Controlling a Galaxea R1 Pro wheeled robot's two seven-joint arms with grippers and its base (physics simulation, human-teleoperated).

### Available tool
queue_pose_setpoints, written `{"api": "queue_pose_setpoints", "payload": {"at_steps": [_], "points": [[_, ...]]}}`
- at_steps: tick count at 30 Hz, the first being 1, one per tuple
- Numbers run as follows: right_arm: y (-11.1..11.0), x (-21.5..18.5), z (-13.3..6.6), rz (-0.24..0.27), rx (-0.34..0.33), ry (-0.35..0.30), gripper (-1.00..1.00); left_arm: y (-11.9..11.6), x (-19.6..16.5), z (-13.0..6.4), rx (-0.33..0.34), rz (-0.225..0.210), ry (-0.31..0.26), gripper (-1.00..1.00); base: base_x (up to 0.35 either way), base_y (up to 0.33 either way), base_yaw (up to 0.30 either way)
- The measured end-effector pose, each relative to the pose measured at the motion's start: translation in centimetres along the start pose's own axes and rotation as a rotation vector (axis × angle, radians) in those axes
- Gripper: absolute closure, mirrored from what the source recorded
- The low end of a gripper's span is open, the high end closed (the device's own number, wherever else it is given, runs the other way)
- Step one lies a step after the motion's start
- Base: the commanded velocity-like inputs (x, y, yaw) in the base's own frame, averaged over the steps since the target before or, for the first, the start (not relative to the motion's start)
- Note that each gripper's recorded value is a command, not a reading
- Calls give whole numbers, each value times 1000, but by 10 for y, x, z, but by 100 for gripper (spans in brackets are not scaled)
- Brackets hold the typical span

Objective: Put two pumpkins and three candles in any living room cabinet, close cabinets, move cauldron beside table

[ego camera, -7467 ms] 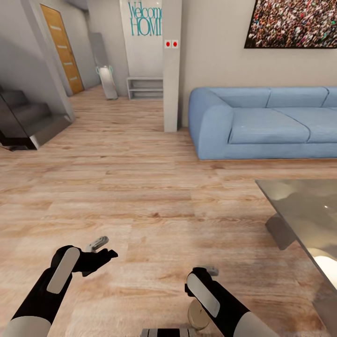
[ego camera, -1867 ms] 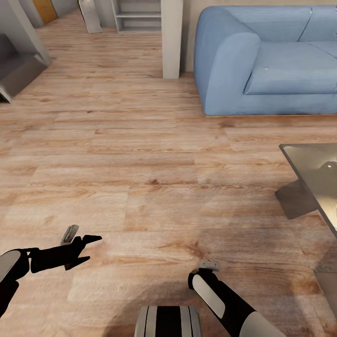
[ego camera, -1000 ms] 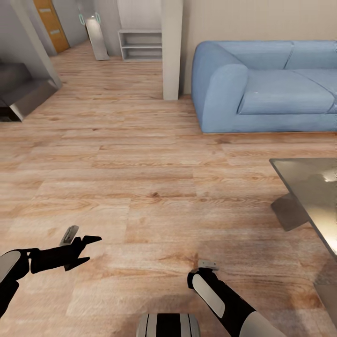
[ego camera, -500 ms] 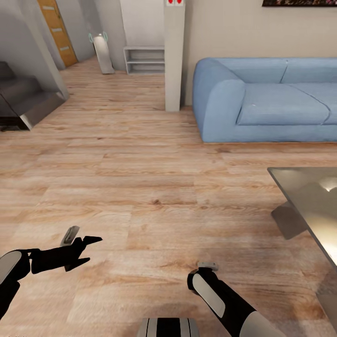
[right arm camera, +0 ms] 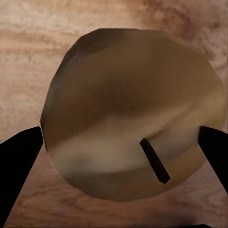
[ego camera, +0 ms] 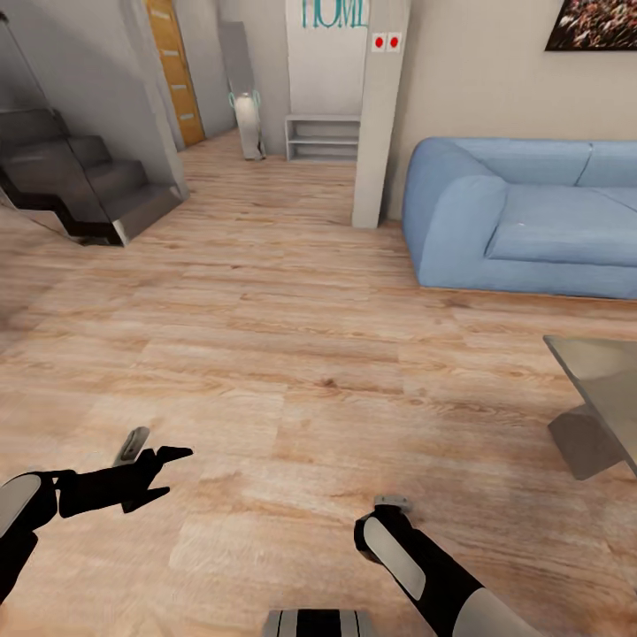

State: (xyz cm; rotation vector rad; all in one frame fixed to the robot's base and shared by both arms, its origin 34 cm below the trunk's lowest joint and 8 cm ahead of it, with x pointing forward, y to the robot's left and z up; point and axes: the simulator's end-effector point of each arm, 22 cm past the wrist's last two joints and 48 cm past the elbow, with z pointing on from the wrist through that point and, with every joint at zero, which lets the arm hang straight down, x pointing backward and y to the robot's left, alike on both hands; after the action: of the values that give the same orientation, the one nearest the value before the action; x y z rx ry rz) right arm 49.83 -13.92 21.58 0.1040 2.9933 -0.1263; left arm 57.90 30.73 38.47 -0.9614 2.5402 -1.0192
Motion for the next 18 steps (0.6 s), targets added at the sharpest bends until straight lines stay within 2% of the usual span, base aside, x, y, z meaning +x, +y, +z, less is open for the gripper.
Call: {"api": "queue_pose_setpoints", "payload": {"at_steps": [6, 18], "points": [[0, -6, -8, 4, 1, -17, 100, -8, -2, -7, 11, 11, -11, -100, -241, 70, 236], [-2, -17, -23, 4, 2, -52, 100, -23, -4, -20, 37, 30, -30, -100, -14, 4, 227]]}}
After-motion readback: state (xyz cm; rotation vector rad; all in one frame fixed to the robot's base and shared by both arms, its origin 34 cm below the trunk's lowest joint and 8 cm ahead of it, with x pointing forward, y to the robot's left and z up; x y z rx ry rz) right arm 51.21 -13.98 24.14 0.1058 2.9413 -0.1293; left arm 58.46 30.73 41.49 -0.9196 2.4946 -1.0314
